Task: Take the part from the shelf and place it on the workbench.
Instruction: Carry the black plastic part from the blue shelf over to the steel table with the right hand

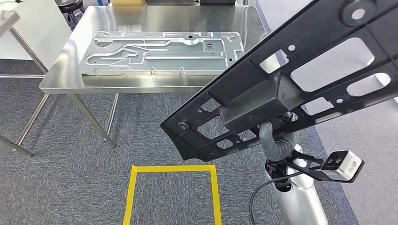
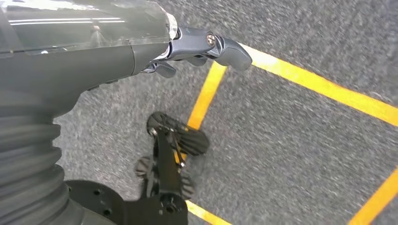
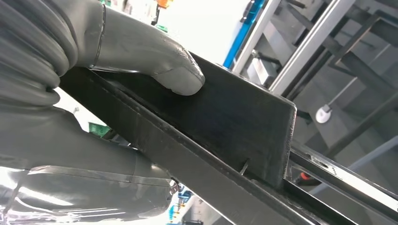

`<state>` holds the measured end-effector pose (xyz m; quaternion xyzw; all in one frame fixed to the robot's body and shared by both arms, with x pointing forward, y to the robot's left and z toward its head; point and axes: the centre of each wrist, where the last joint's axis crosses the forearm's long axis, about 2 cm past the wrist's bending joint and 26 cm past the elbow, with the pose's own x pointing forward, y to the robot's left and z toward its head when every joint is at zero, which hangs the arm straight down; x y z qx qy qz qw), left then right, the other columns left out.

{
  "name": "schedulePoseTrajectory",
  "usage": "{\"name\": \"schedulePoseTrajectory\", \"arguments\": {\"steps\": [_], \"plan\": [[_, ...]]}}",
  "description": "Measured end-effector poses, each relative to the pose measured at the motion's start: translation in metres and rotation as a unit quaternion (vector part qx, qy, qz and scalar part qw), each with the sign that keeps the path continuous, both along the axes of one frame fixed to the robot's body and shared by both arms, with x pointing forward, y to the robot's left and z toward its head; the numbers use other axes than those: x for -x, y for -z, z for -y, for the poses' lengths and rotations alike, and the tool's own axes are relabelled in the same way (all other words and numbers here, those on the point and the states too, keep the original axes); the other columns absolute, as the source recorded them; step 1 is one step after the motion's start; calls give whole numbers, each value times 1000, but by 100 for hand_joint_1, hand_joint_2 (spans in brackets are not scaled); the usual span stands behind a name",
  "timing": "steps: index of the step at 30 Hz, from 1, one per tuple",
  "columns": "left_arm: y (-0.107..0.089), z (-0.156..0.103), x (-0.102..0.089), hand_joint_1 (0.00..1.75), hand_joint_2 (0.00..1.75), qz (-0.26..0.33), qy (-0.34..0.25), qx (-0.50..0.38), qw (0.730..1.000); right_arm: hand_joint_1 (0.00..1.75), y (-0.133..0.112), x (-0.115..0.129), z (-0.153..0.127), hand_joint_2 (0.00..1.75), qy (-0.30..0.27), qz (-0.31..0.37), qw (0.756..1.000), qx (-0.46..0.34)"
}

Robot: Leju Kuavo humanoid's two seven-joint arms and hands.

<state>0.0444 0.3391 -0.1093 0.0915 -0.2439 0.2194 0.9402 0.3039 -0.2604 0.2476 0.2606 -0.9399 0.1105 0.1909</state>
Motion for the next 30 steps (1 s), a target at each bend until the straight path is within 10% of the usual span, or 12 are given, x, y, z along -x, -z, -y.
{"name": "schedulePoseTrajectory", "arguments": {"steps": [30], "plan": [[0, 3, 0, 0, 175, 4, -16, 2, 1000, 175, -12, -9, -7, 175, 23, -1, 999, 42]]}}
